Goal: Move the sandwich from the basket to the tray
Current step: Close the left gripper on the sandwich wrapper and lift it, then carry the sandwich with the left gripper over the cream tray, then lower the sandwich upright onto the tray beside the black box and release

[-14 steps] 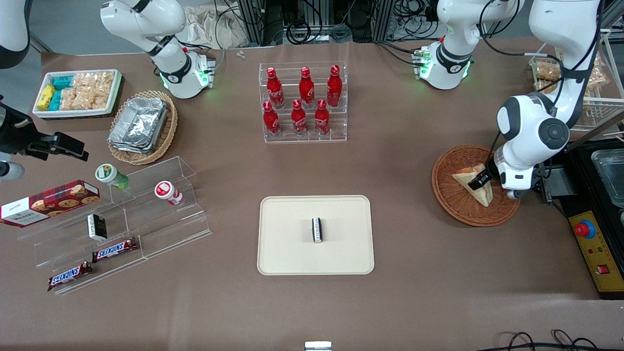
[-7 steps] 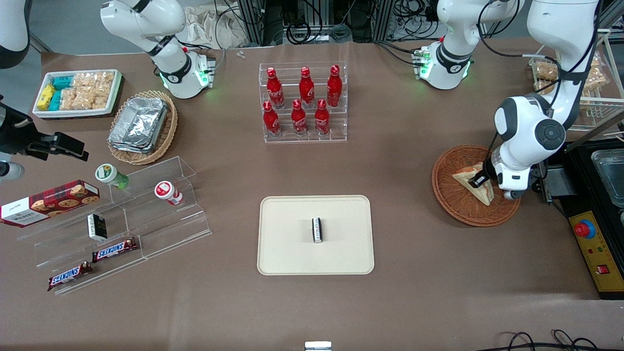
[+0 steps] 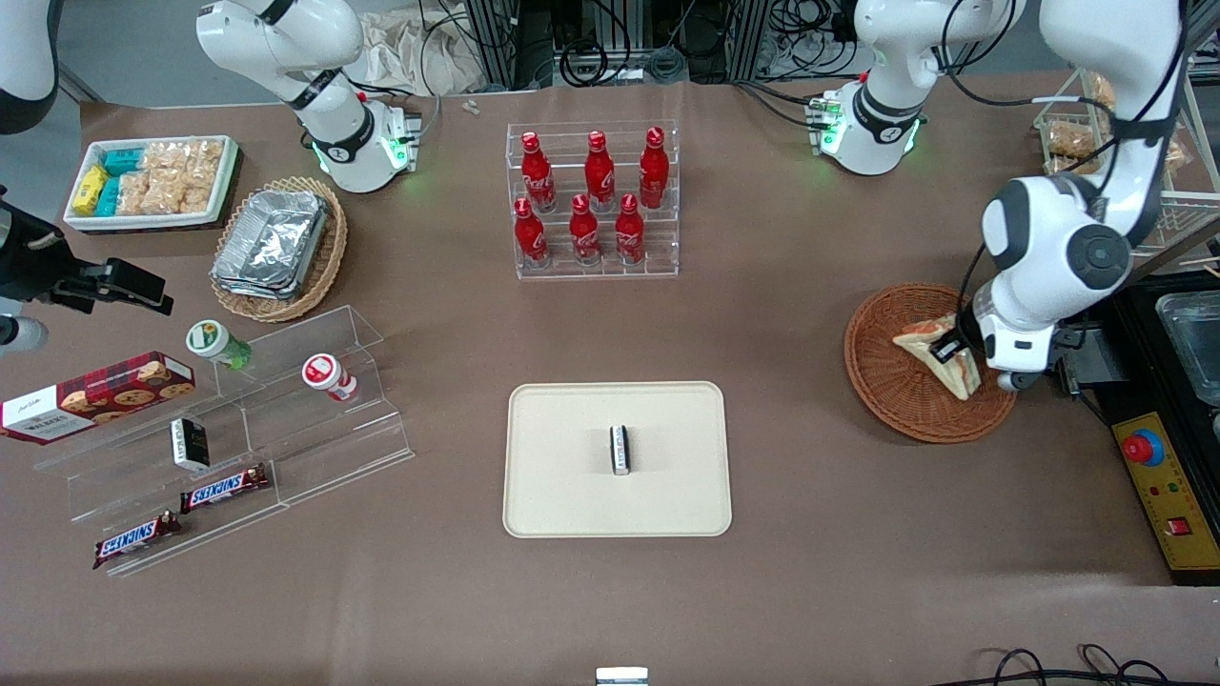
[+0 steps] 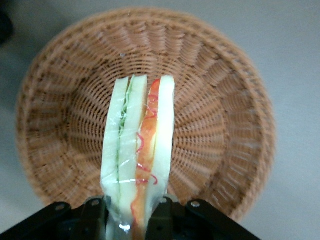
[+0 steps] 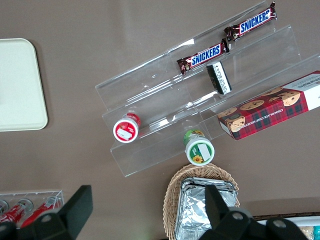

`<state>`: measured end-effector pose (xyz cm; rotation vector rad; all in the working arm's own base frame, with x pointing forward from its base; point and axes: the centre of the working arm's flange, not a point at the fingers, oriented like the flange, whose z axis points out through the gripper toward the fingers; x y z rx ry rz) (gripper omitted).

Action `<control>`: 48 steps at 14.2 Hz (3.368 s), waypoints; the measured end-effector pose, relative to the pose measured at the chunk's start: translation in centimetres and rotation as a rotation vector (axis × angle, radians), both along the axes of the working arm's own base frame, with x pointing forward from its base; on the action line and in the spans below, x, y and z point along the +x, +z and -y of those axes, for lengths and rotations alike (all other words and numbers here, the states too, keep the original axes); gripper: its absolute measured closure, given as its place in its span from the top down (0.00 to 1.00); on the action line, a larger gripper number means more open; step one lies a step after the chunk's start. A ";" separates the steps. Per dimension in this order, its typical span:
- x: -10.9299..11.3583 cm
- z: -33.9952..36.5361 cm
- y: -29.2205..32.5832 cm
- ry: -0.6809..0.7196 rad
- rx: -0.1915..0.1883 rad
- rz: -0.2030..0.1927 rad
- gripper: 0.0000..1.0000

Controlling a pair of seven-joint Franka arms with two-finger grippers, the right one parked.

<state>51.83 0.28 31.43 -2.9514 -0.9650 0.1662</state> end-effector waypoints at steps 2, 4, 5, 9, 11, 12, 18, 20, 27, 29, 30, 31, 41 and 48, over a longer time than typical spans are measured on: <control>2.5 1.2 7.9 -0.093 -0.005 -0.032 0.19; 4.4 3.4 15.8 -0.250 -0.018 0.001 0.18; 4.9 5.1 18.8 -0.318 -0.023 0.017 0.18; 7.2 15.2 23.0 -0.530 -0.056 0.033 0.18; 8.7 20.8 20.4 -0.638 -0.043 0.014 0.18; 9.3 23.5 18.4 -0.679 -0.048 -0.005 0.18; 13.2 34.2 3.4 -0.736 -0.077 -0.025 0.18; 13.7 35.6 -0.6 -0.706 -0.094 -0.008 0.18; 14.3 37.1 -7.3 -0.709 -0.100 0.038 0.18; 13.9 37.8 -7.8 -0.711 -0.100 0.032 0.18; 13.8 38.0 -8.2 -0.708 -0.101 0.034 0.18; 13.8 38.0 -8.6 -0.702 -0.102 0.032 0.18; 14.7 37.8 -8.3 -0.676 -0.065 0.072 1.00; 17.0 33.7 3.9 -0.571 -0.037 0.144 1.00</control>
